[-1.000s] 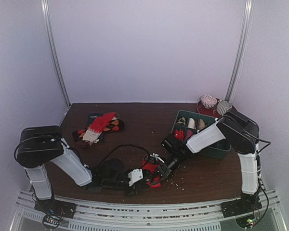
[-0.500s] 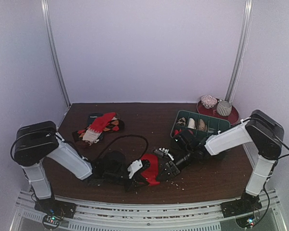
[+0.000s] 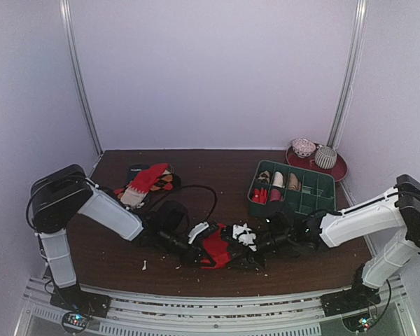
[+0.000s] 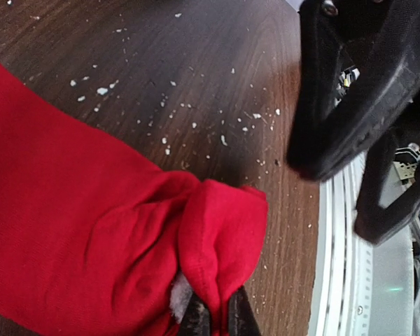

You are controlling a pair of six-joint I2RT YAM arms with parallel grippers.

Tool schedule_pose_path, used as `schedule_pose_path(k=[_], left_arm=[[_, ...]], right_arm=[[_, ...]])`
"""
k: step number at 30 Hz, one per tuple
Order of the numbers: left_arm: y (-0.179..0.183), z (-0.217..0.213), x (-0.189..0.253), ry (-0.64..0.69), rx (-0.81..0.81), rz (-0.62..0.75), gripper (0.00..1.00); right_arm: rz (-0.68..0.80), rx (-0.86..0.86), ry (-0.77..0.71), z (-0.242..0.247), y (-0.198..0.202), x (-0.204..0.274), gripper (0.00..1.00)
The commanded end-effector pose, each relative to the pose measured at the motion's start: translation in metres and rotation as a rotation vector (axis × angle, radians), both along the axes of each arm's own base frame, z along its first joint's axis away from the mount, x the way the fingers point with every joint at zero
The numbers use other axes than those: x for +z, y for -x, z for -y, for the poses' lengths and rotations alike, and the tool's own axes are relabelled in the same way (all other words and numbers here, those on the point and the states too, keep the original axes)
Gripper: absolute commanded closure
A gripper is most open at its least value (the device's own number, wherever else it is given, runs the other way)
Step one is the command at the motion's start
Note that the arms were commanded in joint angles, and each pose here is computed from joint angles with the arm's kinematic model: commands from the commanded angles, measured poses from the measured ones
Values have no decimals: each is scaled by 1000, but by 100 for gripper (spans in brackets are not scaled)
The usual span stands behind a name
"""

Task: Roll the socks
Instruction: Roll the sock at the center of the board.

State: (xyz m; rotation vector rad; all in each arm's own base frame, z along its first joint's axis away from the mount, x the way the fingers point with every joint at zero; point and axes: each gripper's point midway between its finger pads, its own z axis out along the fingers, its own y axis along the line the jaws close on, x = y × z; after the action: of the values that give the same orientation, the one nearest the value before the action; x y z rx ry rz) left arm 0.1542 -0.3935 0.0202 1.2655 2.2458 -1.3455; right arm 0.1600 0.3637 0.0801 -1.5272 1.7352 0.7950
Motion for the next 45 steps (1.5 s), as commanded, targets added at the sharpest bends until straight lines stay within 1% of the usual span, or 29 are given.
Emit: schedule_pose_path(k=[1,3,7,12,16,20,22,24,26,28,30,31,34,35,38,39,40,42,45], left_arm=[[41,-49,-60,-285,-13,-228,100],[40,-51,-62,-297,-8,-223,100],[41,-55,-65,-305,1,-228,100],[42,-59,-71,-323,2,-233,100],[41,-59,-75,-335,-1,-236,100],[41,-60,-78,-342,-3,-241,100],[41,-60,-78,-342,-3,-241,100],[39,-60,-78,-340,0,-239,100],[38,-60,-78,-342,3,-236,100],[34,-58,-77,-339,6,-221,100],[28,-56,-75,-335,18,-201,100],[25,-54,-73,-329,21,-194,100],[14,-45,-69,-315,24,-167,99],[9,-43,-68,-317,30,-150,94],[-11,-40,-62,-326,84,-55,78],[-21,-38,-58,-324,105,-8,58],[-30,-36,-51,-319,127,44,42],[-48,-31,-29,-274,161,156,34],[-69,-26,21,-149,222,347,12]], right_arm=[[139,58,103,-12,-14,-18,49],[117,85,158,-13,-8,-37,49],[85,92,201,-13,-3,-56,52],[63,68,197,-6,1,-56,52],[50,61,213,-4,4,-65,54],[95,52,207,-8,7,-63,54],[93,45,191,-10,8,-61,59],[70,44,193,-12,10,-64,67],[12,33,216,-11,12,-72,72],[-78,12,238,-10,15,-81,75],[-195,-10,244,-6,21,-91,81],[-251,-16,246,-4,25,-95,85],[-428,-23,255,3,42,-105,91],[-494,-39,262,6,46,-108,93],[-666,-85,274,15,58,-117,93],[-712,-99,282,19,62,-120,93],[-754,-114,293,24,66,-124,93],[-830,-149,317,34,70,-131,93],[-944,-220,355,49,70,-142,93]])
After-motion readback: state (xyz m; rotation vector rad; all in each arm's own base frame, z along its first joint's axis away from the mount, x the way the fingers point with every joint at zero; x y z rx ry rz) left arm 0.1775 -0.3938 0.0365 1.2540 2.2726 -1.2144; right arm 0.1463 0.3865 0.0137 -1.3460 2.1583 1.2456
